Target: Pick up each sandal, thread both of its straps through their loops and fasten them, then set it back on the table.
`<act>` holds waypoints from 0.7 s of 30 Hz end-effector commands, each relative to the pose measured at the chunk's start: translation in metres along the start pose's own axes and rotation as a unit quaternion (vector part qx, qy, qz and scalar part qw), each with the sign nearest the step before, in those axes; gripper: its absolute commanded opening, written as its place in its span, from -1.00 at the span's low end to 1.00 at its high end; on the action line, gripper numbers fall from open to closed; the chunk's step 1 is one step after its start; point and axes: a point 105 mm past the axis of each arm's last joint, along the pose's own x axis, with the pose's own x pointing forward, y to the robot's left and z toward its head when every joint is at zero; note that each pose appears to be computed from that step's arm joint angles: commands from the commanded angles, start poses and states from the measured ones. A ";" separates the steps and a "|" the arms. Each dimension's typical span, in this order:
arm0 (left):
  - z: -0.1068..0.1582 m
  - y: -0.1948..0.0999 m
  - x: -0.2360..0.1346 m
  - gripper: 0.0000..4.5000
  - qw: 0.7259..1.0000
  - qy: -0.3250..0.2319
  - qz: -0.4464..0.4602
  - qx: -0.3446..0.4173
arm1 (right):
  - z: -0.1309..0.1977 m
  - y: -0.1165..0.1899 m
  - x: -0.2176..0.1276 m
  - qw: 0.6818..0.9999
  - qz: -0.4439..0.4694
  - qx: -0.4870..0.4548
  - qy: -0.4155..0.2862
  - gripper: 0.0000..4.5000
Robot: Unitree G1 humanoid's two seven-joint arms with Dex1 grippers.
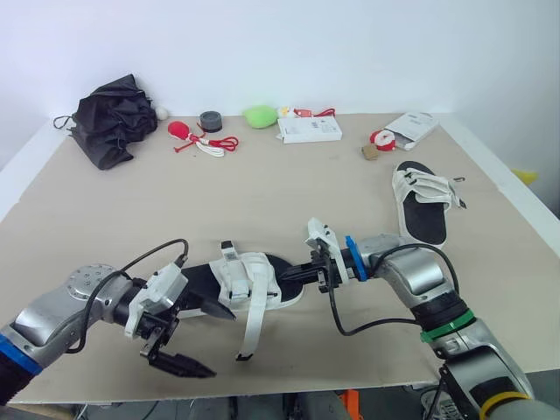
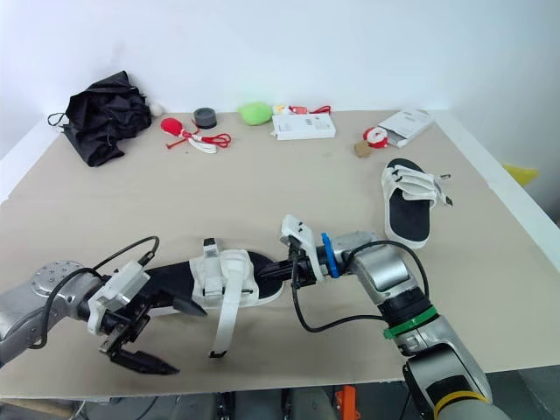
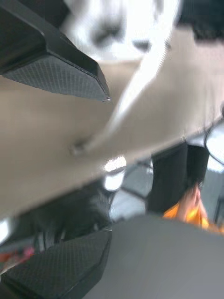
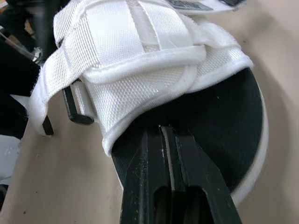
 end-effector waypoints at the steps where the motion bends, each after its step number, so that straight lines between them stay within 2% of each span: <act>1: 0.007 0.006 -0.003 1.00 1.000 -0.007 0.015 0.017 | 0.007 0.002 -0.012 1.000 -0.017 -0.011 -0.008 -1.00; 13: 0.003 0.019 0.009 1.00 0.997 -0.023 0.028 0.063 | 0.034 0.013 -0.011 0.999 -0.002 -0.029 -0.037 -1.00; 15: 0.006 0.024 0.012 1.00 0.996 -0.036 0.037 0.071 | 0.035 0.014 -0.010 0.999 -0.001 -0.029 -0.038 -1.00; 21: 0.006 0.038 0.004 1.00 0.993 -0.030 0.056 0.101 | 0.030 0.014 -0.001 0.999 0.007 -0.024 -0.025 -1.00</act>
